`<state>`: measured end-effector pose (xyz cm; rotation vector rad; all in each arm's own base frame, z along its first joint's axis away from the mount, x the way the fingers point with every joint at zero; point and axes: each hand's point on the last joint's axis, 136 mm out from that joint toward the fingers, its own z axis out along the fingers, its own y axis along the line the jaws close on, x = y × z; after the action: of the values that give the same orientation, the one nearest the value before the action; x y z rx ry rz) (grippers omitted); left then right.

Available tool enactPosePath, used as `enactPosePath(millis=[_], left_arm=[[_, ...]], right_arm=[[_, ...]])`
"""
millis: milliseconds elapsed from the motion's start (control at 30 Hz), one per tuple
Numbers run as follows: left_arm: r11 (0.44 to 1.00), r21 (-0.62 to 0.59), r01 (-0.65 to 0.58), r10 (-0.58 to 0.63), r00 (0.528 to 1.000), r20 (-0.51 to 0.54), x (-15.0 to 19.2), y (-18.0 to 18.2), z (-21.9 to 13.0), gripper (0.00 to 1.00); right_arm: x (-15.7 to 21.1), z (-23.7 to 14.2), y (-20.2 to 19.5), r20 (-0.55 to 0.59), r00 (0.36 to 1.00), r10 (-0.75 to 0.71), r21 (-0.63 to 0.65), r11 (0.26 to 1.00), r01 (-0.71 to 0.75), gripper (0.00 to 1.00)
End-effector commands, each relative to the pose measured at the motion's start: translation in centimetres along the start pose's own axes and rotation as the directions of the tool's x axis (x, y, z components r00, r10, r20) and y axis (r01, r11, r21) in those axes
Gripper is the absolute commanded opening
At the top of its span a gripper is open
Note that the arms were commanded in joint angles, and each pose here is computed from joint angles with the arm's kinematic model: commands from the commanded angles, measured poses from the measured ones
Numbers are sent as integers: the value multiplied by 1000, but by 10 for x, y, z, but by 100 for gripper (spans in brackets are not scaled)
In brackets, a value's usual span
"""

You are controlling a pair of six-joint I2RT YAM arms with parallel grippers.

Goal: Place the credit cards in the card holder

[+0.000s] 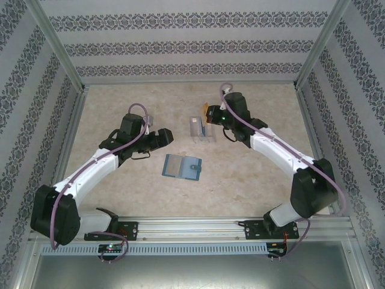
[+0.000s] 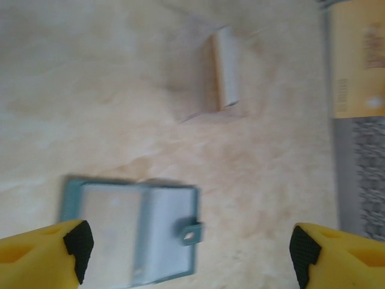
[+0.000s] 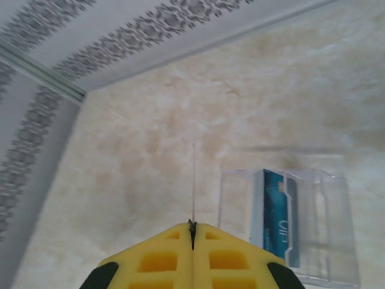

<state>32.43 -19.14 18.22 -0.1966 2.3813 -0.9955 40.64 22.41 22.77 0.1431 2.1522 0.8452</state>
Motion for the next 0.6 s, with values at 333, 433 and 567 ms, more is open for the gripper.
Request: enactPosePath(millis=[333,433,567], left_arm=[[902,432,-21,-2,999,54,-17,-95,-5,77],[909,418,5,-26,999,44,-18,-92,0,71],[898,438,30,-52,998,38,-22,-95,2,63]], right_arm=[[23,-34,62,-170,921,350,-457,800,-389,0],[26,-38,66,-193,905,379,-487,764,-423,0],[33,-40,74,-211,899,383,-505,745,-436,0]])
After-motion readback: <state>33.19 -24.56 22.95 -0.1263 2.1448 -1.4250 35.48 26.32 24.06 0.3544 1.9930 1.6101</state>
